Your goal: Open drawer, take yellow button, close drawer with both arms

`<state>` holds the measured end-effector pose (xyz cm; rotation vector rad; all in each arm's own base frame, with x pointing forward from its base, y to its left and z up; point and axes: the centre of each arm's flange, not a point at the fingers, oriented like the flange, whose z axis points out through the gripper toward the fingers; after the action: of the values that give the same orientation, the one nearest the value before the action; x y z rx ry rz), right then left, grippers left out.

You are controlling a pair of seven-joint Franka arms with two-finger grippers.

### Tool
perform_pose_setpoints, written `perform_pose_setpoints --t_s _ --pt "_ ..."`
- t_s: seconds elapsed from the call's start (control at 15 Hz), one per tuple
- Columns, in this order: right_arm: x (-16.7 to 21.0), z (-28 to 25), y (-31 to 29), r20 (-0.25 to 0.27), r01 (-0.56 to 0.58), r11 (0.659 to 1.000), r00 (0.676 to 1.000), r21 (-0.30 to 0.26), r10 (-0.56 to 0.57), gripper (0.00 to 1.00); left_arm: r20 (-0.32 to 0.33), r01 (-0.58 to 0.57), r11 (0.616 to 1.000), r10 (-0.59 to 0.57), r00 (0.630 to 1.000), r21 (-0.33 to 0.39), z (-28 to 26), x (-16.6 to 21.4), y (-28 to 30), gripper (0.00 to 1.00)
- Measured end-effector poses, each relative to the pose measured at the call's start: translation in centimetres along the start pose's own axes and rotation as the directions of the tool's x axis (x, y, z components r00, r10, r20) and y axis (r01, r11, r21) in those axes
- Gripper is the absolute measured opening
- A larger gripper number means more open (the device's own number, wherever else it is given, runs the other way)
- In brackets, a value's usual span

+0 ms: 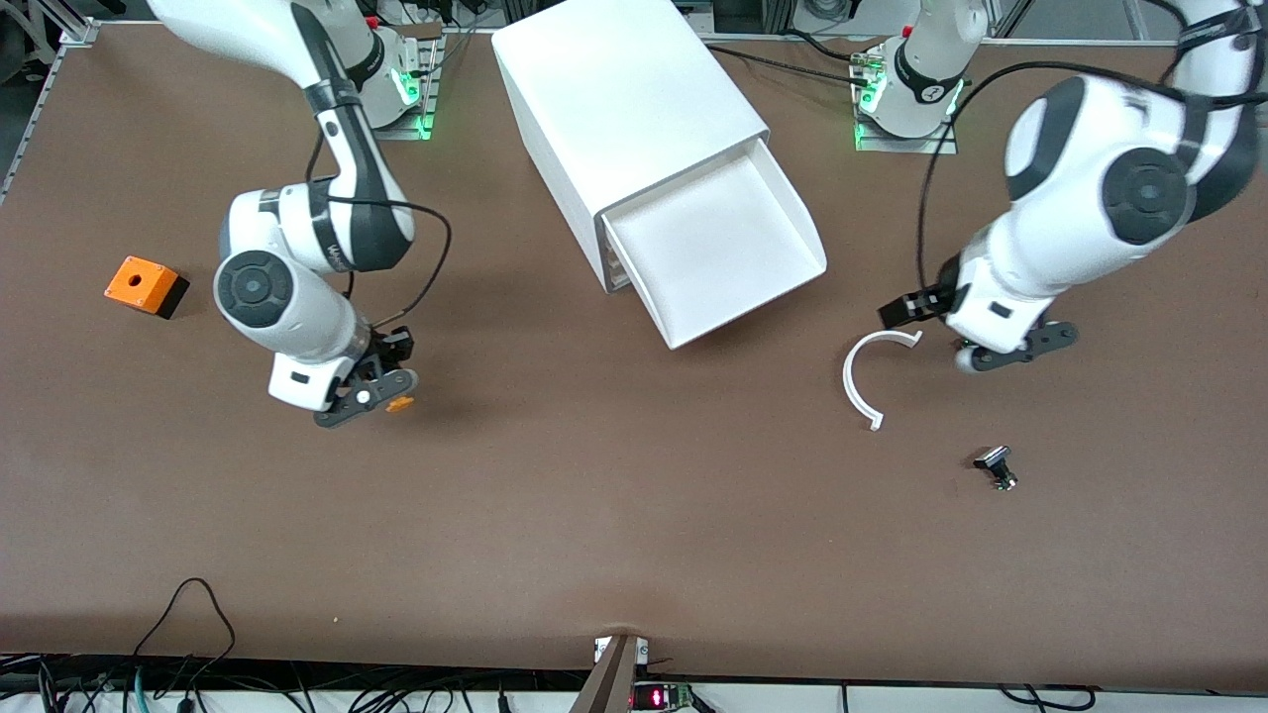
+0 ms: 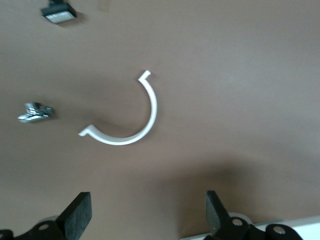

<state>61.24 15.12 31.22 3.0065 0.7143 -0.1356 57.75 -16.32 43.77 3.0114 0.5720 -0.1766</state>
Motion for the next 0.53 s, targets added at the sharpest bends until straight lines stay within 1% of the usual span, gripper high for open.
perform_pose_setpoints --t_s 0.27,0.4,0.53 --pt "-4.4 5.1 3.7 0.006 -0.062 0.998 0.998 0.008 0.062 0.35 -0.062 0.072 0.995 -0.077 0.995 -0.069 3.6 -0.5 2.4 1.0" --pt "-6.2 7.4 5.2 -0.019 -0.083 0.997 0.996 -0.002 0.083 0.35 -0.088 0.097 0.989 -0.107 0.99 -0.109 5.3 -0.6 3.5 1.0" --pt "-8.1 9.5 6.5 -0.049 -0.115 0.993 0.992 -0.014 0.114 0.35 -0.093 0.126 0.983 -0.139 0.986 -0.134 7.3 -1.5 5.0 1.0"
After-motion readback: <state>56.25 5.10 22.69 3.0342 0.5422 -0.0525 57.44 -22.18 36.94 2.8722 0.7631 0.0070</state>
